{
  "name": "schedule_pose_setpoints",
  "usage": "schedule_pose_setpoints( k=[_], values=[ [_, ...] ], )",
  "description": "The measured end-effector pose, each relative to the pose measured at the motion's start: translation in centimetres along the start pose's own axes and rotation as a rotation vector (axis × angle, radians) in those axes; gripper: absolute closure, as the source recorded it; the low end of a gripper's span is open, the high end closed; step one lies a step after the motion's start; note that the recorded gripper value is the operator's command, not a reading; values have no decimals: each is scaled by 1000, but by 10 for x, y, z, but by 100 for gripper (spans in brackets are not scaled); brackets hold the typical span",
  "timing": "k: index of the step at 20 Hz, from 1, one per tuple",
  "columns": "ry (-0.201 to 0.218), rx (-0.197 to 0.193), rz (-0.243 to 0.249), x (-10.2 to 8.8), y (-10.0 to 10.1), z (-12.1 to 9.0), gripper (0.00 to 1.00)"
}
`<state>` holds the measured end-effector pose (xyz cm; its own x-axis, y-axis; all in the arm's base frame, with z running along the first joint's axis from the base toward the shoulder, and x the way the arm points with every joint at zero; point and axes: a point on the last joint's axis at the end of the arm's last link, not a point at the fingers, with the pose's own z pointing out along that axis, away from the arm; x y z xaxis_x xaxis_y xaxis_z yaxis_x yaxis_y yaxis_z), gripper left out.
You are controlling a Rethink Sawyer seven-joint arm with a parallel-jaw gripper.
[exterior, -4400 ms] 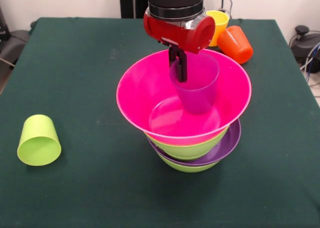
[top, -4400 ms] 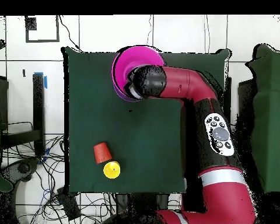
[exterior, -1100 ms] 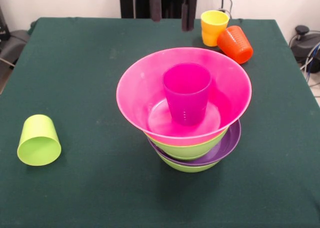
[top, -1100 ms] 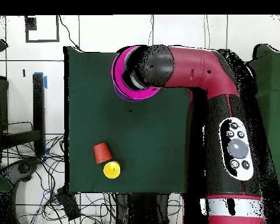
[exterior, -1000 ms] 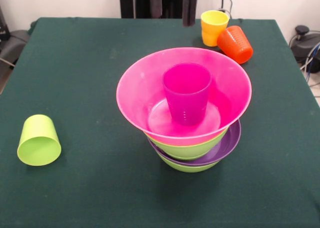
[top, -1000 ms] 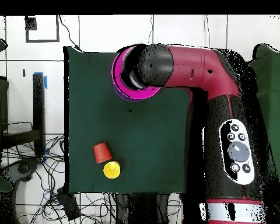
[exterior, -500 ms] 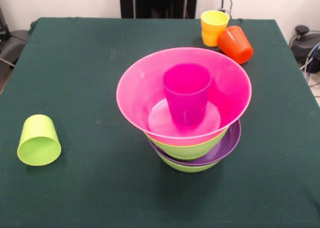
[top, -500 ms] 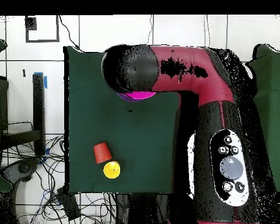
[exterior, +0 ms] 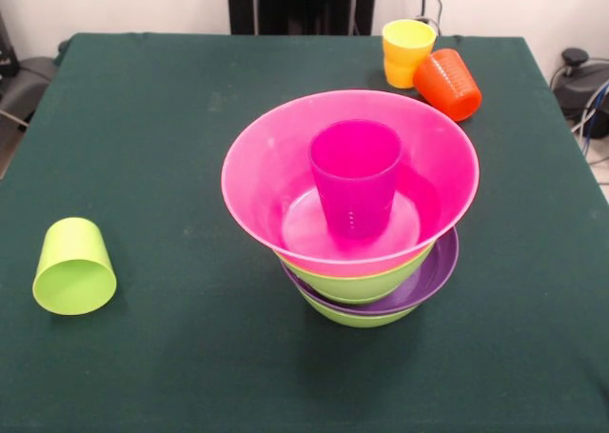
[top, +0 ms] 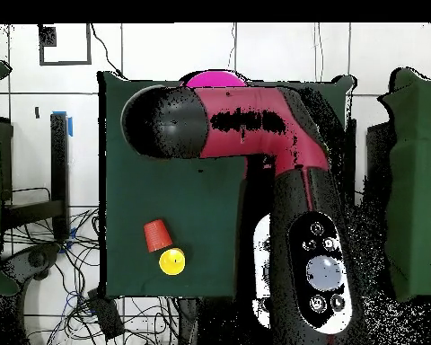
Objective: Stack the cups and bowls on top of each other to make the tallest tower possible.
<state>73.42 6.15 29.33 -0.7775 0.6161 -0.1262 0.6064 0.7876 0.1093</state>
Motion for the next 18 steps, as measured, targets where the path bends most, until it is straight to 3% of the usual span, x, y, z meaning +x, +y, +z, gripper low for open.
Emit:
schedule_pose_setpoints(
  k=[9,18],
  values=[
    [14,20,-42,40,4,15,0],
    [-10,20,-49,69,-10,41,0]
  ],
)
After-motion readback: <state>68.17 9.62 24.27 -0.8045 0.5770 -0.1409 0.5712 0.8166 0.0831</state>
